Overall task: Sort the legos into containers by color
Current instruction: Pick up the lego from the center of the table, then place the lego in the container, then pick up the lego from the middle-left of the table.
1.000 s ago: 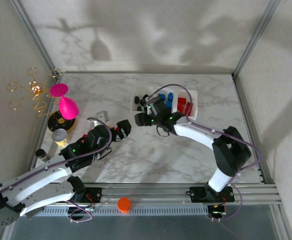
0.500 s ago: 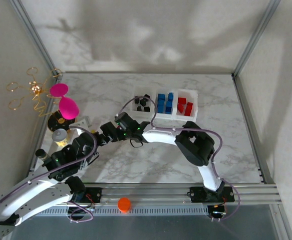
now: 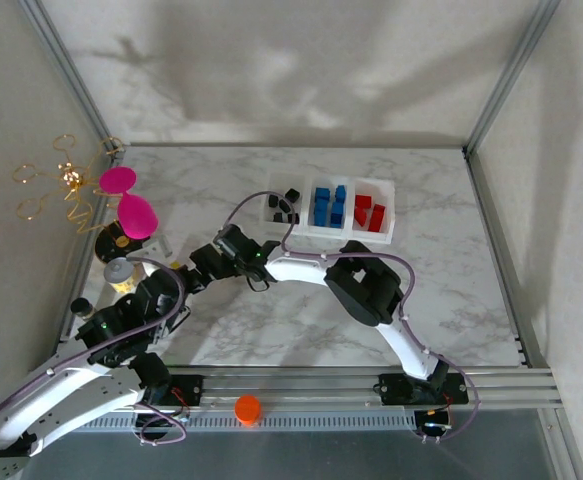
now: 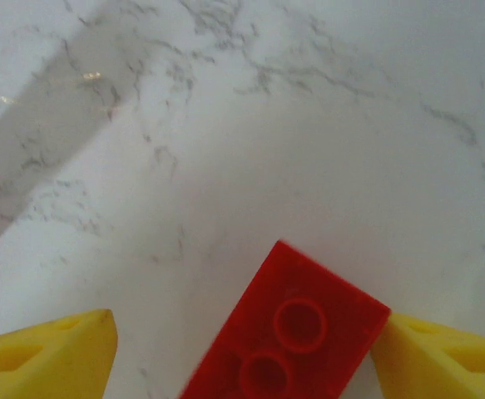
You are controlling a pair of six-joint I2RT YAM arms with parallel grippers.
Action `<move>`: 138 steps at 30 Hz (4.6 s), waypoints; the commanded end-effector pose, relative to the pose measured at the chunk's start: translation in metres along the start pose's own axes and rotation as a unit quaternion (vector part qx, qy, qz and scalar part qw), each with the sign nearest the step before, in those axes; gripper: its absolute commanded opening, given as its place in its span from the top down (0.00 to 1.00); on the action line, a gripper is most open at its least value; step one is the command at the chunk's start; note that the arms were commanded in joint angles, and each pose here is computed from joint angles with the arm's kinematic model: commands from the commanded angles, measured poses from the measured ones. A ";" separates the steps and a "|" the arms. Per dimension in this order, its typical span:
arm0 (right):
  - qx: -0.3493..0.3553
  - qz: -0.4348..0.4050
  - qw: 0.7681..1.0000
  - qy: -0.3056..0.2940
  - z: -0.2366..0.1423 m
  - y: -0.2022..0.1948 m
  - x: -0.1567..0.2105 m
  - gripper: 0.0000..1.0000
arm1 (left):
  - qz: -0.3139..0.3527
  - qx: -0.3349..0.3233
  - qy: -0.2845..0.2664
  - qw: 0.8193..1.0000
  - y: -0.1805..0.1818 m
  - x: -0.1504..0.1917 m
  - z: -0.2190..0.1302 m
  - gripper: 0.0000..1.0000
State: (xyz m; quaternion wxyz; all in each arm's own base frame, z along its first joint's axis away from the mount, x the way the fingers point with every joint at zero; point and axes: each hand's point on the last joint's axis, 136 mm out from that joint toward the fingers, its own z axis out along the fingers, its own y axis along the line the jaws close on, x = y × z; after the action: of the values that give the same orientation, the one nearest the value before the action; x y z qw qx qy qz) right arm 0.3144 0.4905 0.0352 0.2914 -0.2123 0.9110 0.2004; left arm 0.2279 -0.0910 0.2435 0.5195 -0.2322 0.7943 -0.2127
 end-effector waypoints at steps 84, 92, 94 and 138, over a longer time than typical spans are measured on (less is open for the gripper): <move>0.015 0.055 0.991 -0.119 -0.155 -0.145 -0.052 0.25 | 0.042 -0.010 0.027 0.999 -0.032 -0.009 0.010 0.00; -0.140 -0.068 0.982 -0.109 -0.102 -0.016 -0.018 0.21 | 0.035 -0.036 -0.006 0.999 -0.015 -0.036 -0.012 0.00; -0.173 -0.103 0.974 -0.109 -0.089 0.011 -0.010 0.21 | 0.033 -0.044 -0.010 0.998 -0.010 -0.038 -0.015 0.00; -0.231 -0.325 0.909 -0.116 0.058 0.147 0.013 0.47 | -0.005 -0.104 -0.066 0.992 0.016 -0.061 -0.027 0.00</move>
State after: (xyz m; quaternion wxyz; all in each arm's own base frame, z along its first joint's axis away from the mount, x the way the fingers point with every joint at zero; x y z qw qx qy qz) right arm 0.2606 0.6353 0.0317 0.3982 -0.5251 0.6754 0.3308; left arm 0.2253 -0.0524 0.2811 0.5381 -0.2857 0.7812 -0.1360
